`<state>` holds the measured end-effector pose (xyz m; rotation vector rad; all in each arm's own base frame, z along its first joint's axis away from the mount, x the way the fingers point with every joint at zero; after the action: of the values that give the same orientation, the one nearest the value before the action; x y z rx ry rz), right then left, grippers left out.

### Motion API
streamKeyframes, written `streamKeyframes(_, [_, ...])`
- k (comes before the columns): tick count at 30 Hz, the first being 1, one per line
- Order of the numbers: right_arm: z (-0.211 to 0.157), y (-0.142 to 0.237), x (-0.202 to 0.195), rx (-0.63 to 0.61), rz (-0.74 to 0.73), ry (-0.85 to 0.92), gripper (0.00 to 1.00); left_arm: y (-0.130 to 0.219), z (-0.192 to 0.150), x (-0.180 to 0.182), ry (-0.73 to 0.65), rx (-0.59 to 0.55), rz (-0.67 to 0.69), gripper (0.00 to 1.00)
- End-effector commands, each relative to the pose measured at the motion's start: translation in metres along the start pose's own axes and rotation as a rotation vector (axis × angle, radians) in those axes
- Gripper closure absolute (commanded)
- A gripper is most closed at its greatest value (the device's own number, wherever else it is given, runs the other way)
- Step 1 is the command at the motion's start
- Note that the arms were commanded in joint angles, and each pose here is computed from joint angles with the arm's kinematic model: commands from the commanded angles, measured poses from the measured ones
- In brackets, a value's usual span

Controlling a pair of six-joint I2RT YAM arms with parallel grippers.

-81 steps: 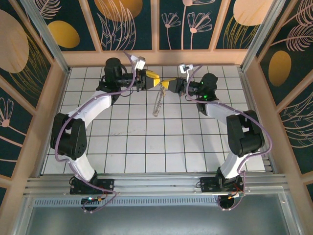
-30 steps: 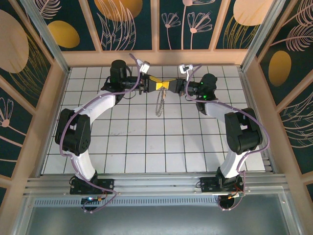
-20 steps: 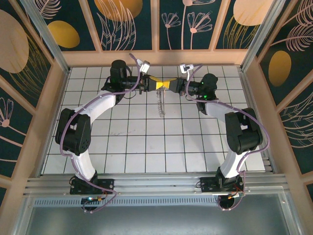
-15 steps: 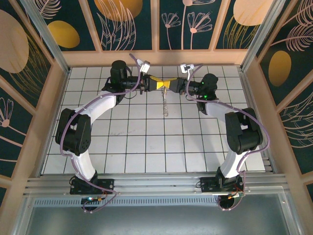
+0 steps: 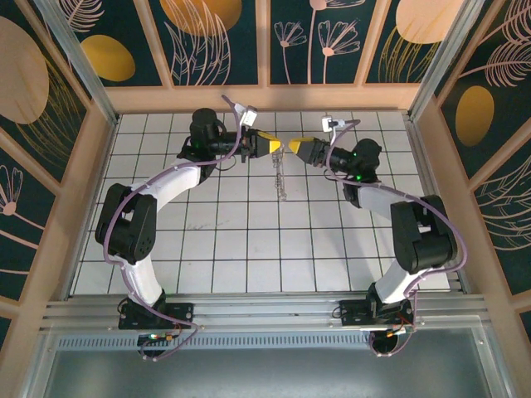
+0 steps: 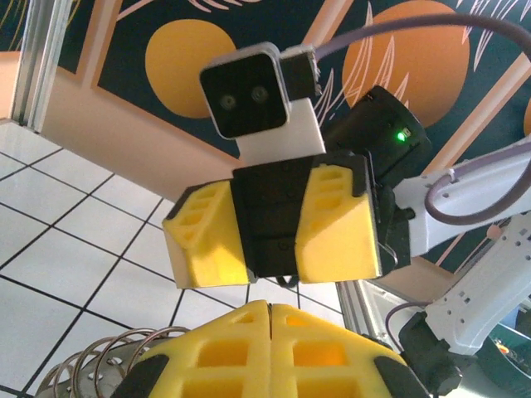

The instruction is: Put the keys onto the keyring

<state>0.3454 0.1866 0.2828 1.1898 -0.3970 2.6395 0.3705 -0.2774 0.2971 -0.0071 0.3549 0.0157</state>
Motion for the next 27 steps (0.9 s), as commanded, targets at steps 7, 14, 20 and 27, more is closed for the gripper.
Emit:
streamKeyframes(7, [-0.015,0.011,0.005,-0.09,-0.154,0.143,0.48,0.003,0.022,-0.015,-0.066,-0.055,-0.003,1.0])
streamKeyframes(14, [-0.034,0.003,0.003,-0.066,-0.232,0.196,0.47,0.004,0.026,-0.018,-0.072,-0.06,-0.004,1.0])
streamKeyframes(20, [-0.037,-0.006,0.005,-0.058,-0.273,0.236,0.47,0.004,0.026,-0.02,-0.072,-0.062,-0.005,1.0])
streamKeyframes(27, [-0.03,-0.018,0.008,-0.047,-0.27,0.263,0.46,0.004,0.027,-0.021,-0.071,-0.063,-0.007,1.0])
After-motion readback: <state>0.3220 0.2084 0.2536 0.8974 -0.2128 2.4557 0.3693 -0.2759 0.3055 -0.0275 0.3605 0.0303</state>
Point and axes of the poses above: each hand's point on the last joint's axis, 136 mm out from that joint toward the fingers, its own y axis back along the fingers, its own x axis along the line the jaws close on, z = x × y, the point moved 6 cm from there along y, back along the fingers, and after that the axes turned 9 degrees about -y, right-handed, at the moved point
